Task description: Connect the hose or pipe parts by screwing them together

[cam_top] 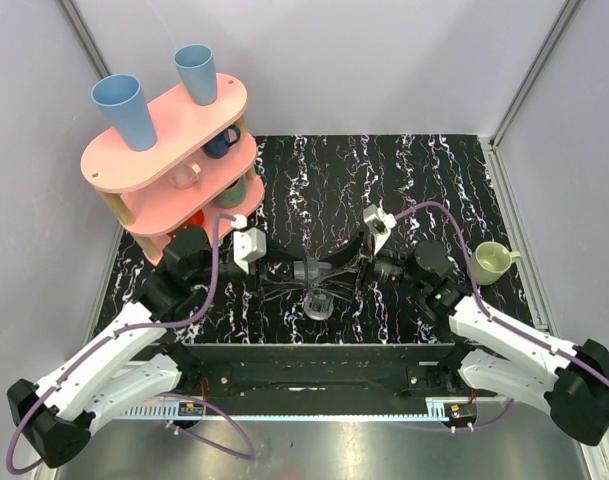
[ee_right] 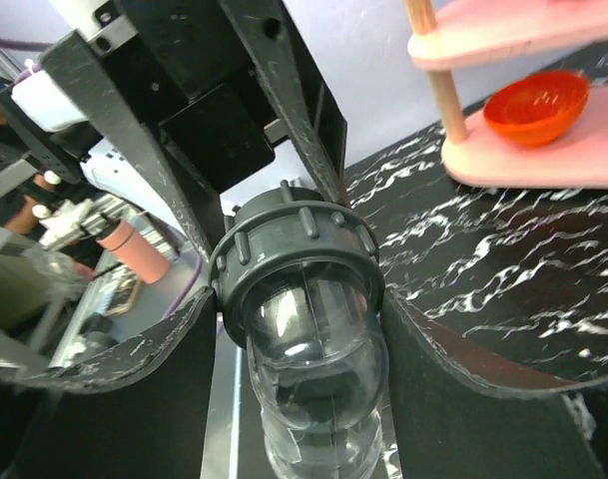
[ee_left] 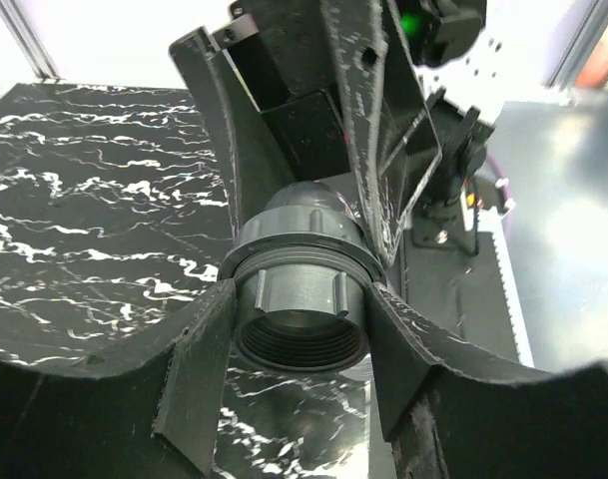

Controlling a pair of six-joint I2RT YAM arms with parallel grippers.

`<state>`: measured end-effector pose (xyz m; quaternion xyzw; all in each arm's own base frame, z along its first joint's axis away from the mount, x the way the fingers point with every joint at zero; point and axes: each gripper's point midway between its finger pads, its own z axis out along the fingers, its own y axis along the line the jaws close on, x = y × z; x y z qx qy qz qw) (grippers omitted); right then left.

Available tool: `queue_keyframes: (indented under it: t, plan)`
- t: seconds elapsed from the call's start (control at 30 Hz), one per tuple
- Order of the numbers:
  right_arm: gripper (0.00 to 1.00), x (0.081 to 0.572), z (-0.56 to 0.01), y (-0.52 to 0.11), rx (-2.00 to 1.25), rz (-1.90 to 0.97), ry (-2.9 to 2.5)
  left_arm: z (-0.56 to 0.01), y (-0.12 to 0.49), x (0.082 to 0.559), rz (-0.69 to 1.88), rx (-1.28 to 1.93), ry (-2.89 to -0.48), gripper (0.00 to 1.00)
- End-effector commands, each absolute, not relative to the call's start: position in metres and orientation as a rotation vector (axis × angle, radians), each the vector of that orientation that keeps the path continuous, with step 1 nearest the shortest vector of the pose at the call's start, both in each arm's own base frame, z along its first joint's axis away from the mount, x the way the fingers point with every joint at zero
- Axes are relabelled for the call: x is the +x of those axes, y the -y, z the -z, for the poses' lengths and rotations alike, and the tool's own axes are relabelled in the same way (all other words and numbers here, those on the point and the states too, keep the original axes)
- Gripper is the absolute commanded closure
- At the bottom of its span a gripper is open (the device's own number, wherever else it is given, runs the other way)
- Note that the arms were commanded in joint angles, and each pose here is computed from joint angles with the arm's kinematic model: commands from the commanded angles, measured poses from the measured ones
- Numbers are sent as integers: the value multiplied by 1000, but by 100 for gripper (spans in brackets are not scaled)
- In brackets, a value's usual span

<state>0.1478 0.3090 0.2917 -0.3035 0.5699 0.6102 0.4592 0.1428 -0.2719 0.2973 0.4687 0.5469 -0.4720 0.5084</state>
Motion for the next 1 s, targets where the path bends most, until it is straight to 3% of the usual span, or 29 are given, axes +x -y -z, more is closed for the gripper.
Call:
queue_keyframes:
  t: [0.0, 0.07, 0.1, 0.2, 0.3, 0.47, 0.73, 0.97]
  plan:
    - [100, 122, -346, -310, -746, -1720, -1272, -282, 268, 147, 934, 1346, -1146, 98]
    - [100, 122, -341, -311, -754, -1723, -1279, -286, 266, 148, 913, 1335, -1131, 94]
    - [100, 126, -337, -312, -750, -1695, -1287, -290, 265, 147, 907, 1325, -1119, 73]
    - [100, 133, -325, -310, -741, -1619, -1302, -302, 258, 153, 856, 1252, -1133, 37]
    - [100, 138, -321, -306, -748, -1539, -1306, -312, 248, 160, 818, 1140, -1175, 27]
    - [100, 152, -323, -297, -793, -1334, -1276, -336, 231, 153, 911, 907, -1299, 18]
    - [100, 151, -343, -281, -871, -1115, -1009, -340, 231, 152, 1177, 523, -1650, 16]
    - [100, 163, -339, -286, -956, -982, -944, -353, 242, 145, 1360, 412, -1710, 17]
